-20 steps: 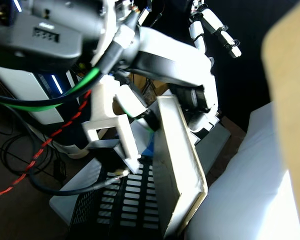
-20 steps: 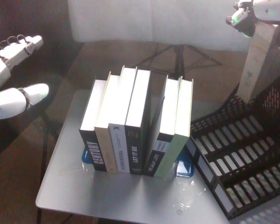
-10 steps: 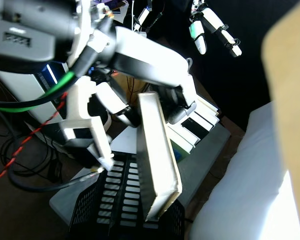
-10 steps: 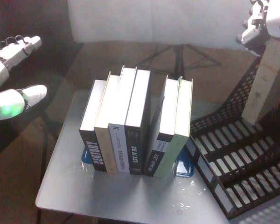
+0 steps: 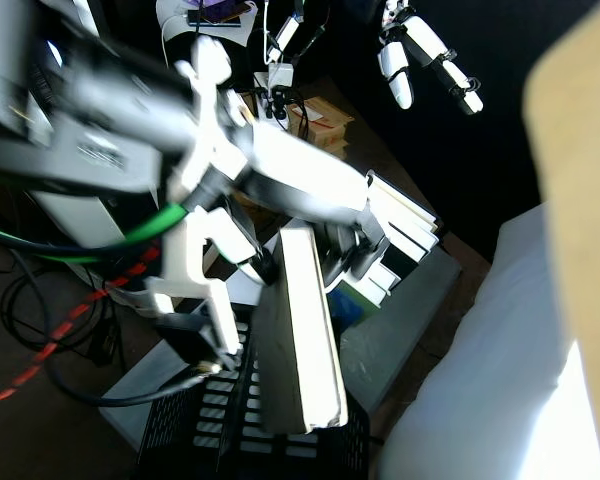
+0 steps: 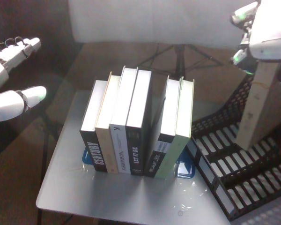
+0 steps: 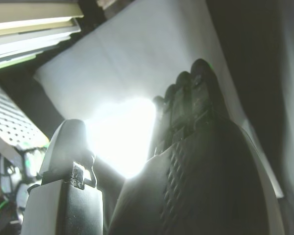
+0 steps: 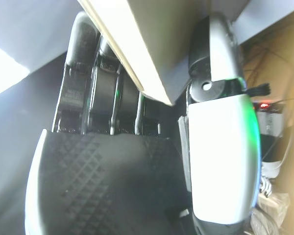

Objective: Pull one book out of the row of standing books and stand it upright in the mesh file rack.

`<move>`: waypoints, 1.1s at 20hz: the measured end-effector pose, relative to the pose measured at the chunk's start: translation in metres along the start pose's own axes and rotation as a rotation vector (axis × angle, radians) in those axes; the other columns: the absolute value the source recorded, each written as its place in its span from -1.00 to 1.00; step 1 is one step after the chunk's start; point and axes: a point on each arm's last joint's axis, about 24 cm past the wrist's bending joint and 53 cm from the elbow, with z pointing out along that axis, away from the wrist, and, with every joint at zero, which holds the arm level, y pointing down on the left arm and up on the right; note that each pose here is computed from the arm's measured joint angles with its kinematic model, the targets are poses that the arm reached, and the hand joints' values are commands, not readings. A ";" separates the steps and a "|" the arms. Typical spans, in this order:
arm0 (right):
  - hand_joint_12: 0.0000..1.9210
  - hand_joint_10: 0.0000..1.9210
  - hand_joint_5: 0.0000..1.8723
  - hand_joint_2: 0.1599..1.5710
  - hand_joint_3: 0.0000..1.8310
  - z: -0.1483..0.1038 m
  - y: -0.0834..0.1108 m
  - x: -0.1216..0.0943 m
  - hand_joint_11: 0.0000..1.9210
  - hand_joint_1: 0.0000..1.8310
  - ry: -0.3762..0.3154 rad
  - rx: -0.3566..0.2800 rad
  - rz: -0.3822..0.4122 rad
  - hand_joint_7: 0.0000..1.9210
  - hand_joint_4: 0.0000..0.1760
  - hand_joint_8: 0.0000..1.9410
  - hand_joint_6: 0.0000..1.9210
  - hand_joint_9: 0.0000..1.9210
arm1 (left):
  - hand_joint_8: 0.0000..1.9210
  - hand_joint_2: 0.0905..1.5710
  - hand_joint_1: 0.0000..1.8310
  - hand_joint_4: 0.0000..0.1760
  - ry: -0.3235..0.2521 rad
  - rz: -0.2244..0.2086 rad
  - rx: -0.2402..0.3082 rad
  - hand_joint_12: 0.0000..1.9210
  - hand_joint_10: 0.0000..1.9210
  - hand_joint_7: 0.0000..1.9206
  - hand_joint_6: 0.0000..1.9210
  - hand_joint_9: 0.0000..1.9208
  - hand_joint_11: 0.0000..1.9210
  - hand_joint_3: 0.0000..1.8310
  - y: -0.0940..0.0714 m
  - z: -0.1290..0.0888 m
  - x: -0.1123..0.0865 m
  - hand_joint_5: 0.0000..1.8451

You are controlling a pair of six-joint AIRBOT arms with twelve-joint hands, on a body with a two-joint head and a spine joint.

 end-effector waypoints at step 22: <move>0.90 0.55 -0.11 0.44 -1.00 0.040 -0.018 0.040 -0.40 0.48 0.073 0.047 -0.018 -0.06 -1.00 0.26 0.08 -0.23 | -1.00 0.72 -0.53 -0.39 0.000 -0.004 0.002 -1.00 -1.00 -1.00 -1.00 -1.00 -1.00 -1.00 0.002 -0.001 0.001 -0.98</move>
